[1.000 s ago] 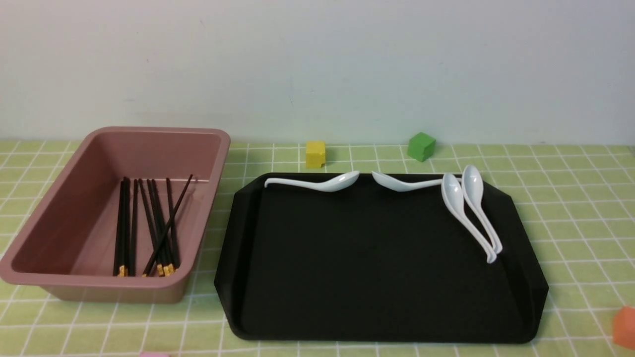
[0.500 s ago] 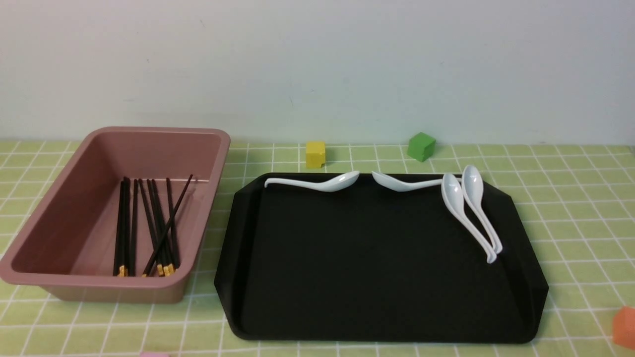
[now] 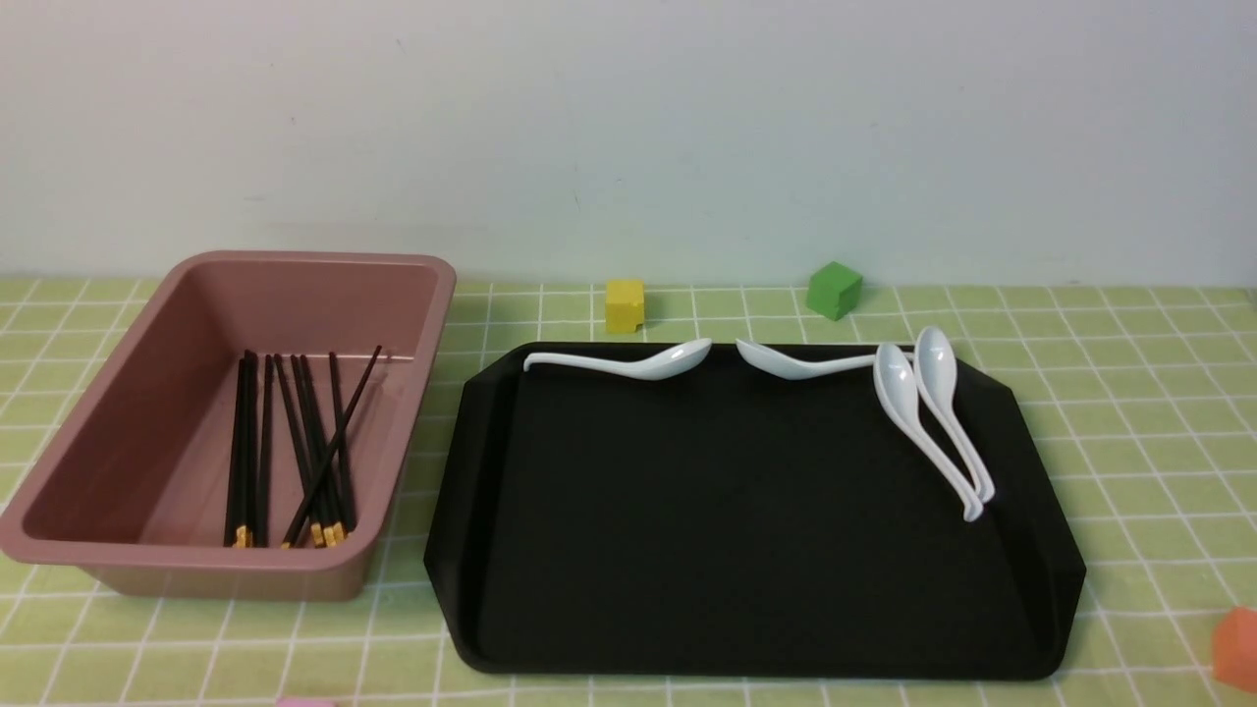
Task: On green tablecloth take chopsticks from black tray and put them in box.
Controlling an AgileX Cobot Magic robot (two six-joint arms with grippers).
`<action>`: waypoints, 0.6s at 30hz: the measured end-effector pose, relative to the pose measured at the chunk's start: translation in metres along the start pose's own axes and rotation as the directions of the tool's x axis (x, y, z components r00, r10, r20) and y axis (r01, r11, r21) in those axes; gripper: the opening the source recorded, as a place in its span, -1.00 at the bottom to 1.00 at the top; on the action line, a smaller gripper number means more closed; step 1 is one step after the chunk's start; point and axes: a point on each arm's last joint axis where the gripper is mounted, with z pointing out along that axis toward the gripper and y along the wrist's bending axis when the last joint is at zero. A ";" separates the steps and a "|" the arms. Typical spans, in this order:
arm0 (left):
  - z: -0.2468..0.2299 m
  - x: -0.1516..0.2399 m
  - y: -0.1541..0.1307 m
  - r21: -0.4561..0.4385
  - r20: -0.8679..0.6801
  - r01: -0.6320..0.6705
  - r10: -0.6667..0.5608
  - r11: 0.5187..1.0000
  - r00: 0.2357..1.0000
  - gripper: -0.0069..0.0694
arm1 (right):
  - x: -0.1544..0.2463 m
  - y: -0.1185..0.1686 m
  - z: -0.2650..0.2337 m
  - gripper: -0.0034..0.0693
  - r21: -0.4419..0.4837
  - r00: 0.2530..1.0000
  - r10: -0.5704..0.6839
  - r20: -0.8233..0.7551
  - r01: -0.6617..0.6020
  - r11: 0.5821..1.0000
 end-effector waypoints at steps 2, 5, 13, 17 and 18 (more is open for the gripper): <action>0.000 0.000 0.000 0.000 0.000 0.000 0.000 1.000 1.000 -0.20 | 0.000 0.000 0.000 -0.54 0.000 1.000 0.000 0.000 0.000 1.000; 0.000 0.000 0.000 0.000 0.000 0.000 0.000 1.000 1.000 -0.20 | 0.000 0.000 0.000 -0.53 0.000 1.000 0.000 0.000 0.000 1.000; 0.000 0.000 0.000 0.000 0.000 0.000 0.000 1.000 1.000 -0.20 | 0.000 0.000 0.000 -0.50 0.000 1.000 0.000 0.000 0.000 1.000; 0.000 0.000 0.000 0.000 0.000 0.000 0.000 1.000 1.000 -0.20 | 0.000 0.000 0.000 -0.50 0.000 1.000 0.000 0.000 0.000 1.000; 0.000 0.000 0.000 0.000 0.000 0.000 0.000 1.000 1.000 -0.20 | 0.000 0.000 0.000 -0.50 0.000 1.000 0.000 0.000 0.000 1.000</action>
